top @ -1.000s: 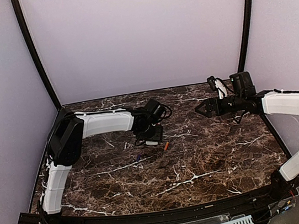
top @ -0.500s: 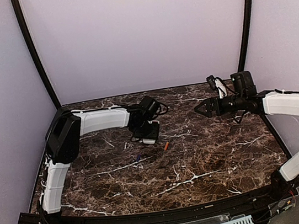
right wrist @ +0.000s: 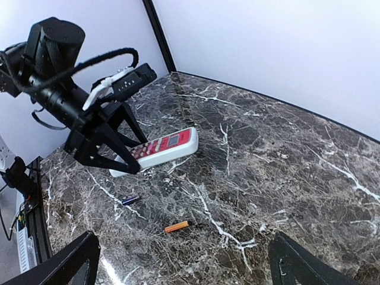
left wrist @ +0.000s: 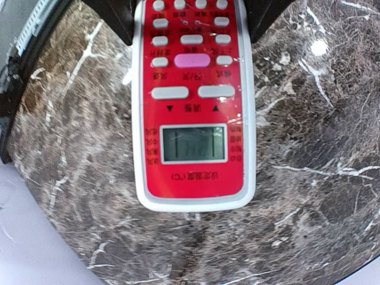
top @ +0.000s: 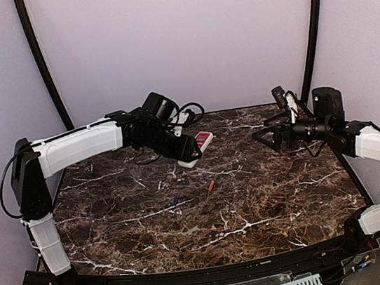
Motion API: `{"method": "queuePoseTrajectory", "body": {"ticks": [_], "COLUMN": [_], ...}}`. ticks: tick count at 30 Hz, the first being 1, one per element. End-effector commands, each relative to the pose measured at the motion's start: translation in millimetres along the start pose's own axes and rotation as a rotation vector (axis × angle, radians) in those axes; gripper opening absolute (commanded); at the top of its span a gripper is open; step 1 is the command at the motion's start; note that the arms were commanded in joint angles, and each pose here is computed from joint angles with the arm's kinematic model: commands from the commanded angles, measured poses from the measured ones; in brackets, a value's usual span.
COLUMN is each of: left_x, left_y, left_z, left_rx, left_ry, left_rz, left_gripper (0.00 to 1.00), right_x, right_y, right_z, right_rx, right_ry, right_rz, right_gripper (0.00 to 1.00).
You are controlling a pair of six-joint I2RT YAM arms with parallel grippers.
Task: Load the batteries into the remote control
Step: Pass from the left arm to the right
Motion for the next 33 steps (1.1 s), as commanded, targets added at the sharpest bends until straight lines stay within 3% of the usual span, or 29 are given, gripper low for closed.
{"method": "queuePoseTrajectory", "body": {"ticks": [1,6,13,24,33], "left_x": [37,71,96,99,104], "left_y": [-18,-37,-71,-107,-119], "left_z": [-14,-31,-34,-39,-60], "left_rx": [-0.05,-0.054,-0.05,0.017,-0.031], "left_ry": [-0.237,-0.47,-0.607,-0.818,-0.982], "left_rz": [0.054,0.109,0.213,0.386,0.465], "left_gripper": [0.28,0.26,0.22,0.18,0.17], "right_x": [6,10,9,7,-2], "right_y": [3,6,-2,-15,-17], "right_z": [24,51,87,147,180], "right_rx": [0.128,0.25,0.418,0.72,0.833], "right_ry": [0.054,0.088,0.199,0.335,0.445], "right_rz": [-0.037,-0.038,-0.011,0.08,0.102], "right_gripper": [0.99,0.98,0.9,0.82,0.79]}}
Point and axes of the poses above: each gripper's point midway between its finger pads, its own x axis back along the fingers, its own z axis along the line the jaws close on, y = z × x, the point moved 9 cm from there along x, back along the fingers, and after that the axes turned 5 degrees about x, right-handed, at the moved point
